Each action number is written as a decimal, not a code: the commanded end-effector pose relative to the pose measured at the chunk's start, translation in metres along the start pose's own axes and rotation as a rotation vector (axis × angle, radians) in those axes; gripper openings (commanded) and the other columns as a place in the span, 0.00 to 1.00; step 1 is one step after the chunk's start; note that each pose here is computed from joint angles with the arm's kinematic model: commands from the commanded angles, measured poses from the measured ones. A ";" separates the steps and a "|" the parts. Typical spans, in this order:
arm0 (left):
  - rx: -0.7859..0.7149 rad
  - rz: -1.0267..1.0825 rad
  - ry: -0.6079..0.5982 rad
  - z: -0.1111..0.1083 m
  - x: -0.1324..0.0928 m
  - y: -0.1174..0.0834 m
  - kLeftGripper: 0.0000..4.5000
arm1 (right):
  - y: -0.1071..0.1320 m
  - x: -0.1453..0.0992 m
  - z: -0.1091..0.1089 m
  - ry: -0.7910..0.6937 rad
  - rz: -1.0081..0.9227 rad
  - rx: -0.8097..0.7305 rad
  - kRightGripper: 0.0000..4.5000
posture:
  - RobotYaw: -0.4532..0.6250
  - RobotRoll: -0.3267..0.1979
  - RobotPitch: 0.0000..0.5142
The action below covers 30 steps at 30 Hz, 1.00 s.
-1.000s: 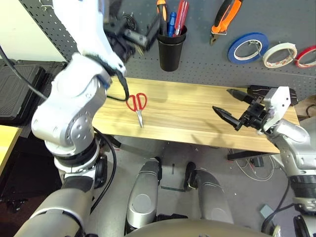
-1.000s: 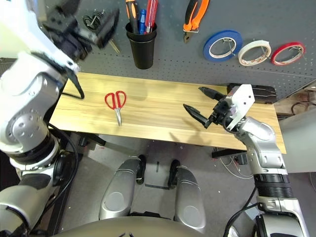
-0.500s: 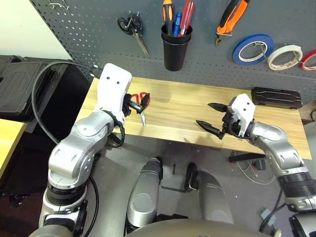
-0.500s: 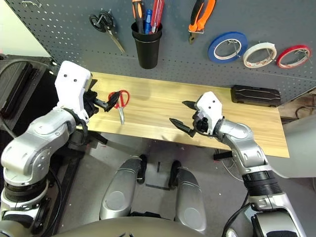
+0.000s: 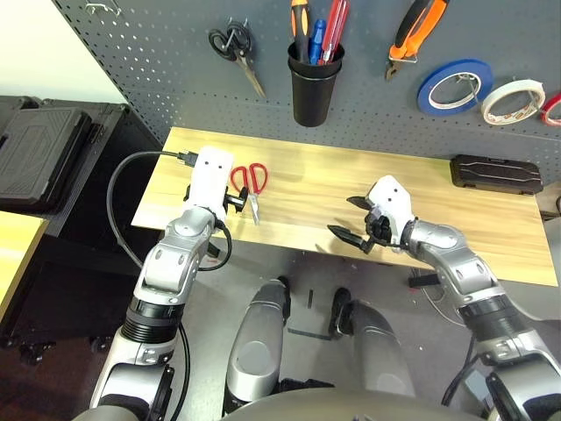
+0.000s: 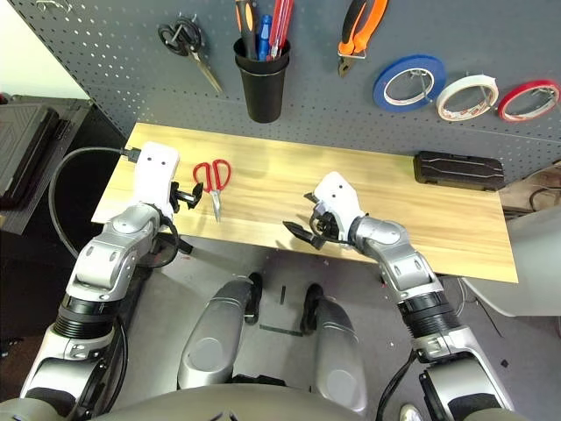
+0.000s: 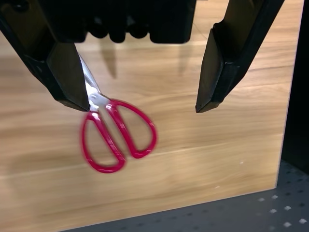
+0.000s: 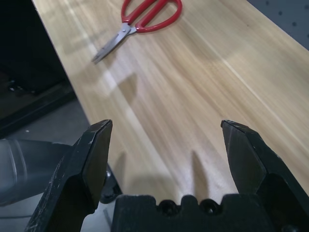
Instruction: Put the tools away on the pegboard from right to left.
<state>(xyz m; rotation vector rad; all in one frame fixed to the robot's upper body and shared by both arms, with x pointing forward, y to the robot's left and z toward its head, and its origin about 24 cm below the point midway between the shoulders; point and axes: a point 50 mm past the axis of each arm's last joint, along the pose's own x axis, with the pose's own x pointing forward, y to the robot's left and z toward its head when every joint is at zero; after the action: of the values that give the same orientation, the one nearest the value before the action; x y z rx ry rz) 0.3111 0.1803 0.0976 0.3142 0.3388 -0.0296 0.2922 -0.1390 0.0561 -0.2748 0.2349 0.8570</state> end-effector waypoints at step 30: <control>-0.132 0.252 0.199 -0.036 0.066 0.008 1.00 | 0.015 0.005 0.000 0.050 -0.009 -0.004 1.00 | 0.58 0.62 0.75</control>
<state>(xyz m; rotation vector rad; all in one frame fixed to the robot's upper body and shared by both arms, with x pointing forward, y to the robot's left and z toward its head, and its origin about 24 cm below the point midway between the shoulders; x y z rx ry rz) 0.3656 0.1991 0.0572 0.2109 0.4566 0.2553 0.2884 -0.1247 0.0554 -0.3060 0.2640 0.8430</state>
